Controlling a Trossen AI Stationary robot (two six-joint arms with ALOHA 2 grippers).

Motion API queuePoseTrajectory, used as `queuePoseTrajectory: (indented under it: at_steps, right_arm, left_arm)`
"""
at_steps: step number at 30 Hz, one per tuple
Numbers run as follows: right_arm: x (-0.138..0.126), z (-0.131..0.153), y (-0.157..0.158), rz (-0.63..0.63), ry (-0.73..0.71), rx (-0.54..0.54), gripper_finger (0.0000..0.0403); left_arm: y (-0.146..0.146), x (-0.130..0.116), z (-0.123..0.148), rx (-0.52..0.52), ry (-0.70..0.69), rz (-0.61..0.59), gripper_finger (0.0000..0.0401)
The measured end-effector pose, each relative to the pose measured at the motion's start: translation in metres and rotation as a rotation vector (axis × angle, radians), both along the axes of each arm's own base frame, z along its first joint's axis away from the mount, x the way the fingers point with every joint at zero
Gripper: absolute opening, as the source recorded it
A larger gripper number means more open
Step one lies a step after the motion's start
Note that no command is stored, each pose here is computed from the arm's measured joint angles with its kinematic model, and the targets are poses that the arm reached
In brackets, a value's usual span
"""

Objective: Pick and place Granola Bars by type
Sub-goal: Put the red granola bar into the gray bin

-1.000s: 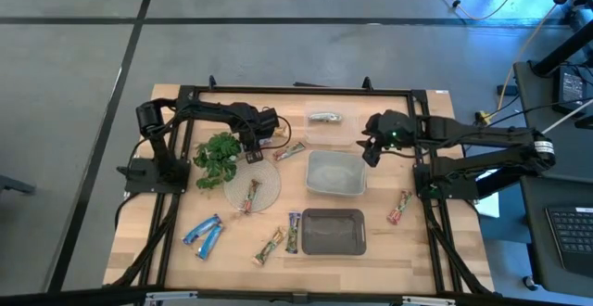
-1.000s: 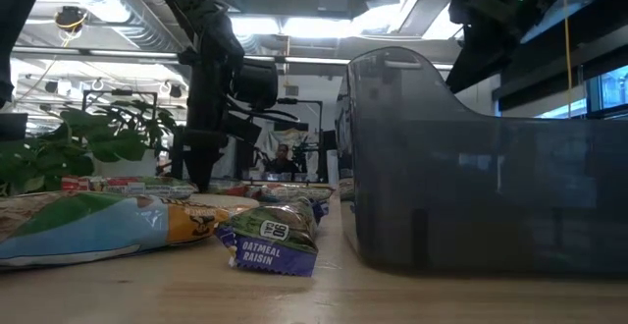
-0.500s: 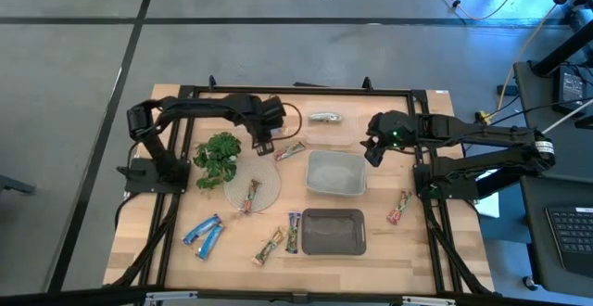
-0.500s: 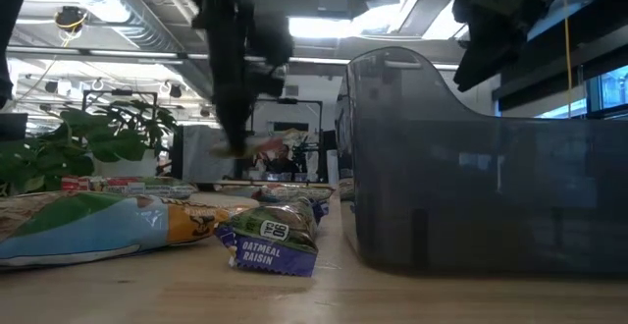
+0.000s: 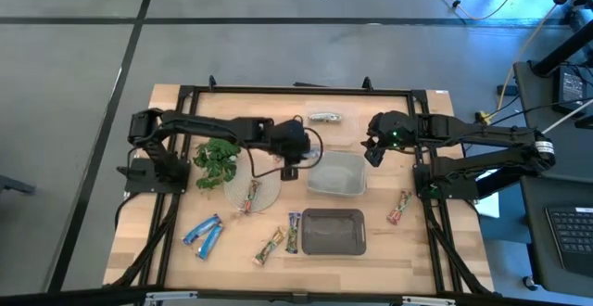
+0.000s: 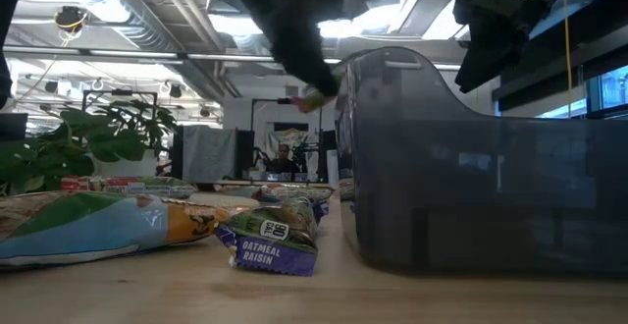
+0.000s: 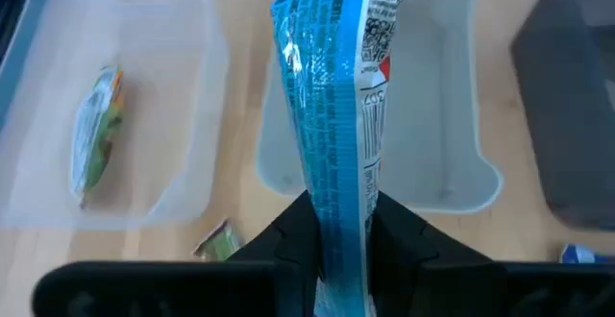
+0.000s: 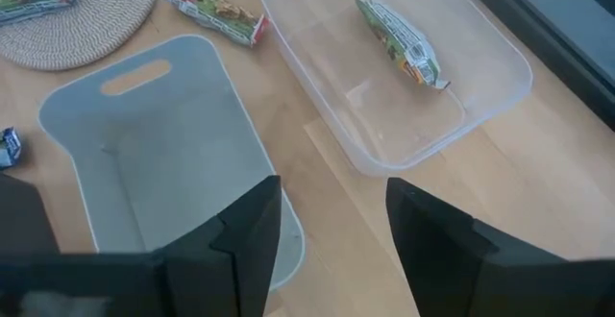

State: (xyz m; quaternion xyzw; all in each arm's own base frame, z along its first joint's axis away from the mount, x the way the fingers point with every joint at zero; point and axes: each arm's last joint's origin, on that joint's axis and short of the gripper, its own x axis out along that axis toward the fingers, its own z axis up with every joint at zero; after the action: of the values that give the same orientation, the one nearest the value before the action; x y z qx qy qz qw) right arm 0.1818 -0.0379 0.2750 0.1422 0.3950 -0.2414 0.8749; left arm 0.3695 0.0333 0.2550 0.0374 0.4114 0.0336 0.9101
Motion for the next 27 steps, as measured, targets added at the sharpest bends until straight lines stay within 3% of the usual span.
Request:
queuePoseTrajectory:
  at_steps: [6, 14, 27]
  right_arm:
    - [0.0, -0.001, 0.0, -0.004, 0.003, 0.003, 0.0192]
    - [-0.002, -0.002, 0.001, 0.01, 0.029, 0.007, 0.0192]
    - [-0.003, -0.003, 0.001, 0.015, 0.045, 0.0, 0.0192]
  left_arm:
    - [-0.004, 0.028, -0.007, 0.013, -0.174, -0.033, 0.0058]
    - [-0.007, 0.053, -0.037, -0.072, -0.132, -0.083, 0.0058]
    - [-0.019, 0.062, -0.073, -0.14, -0.046, -0.052, 0.0058]
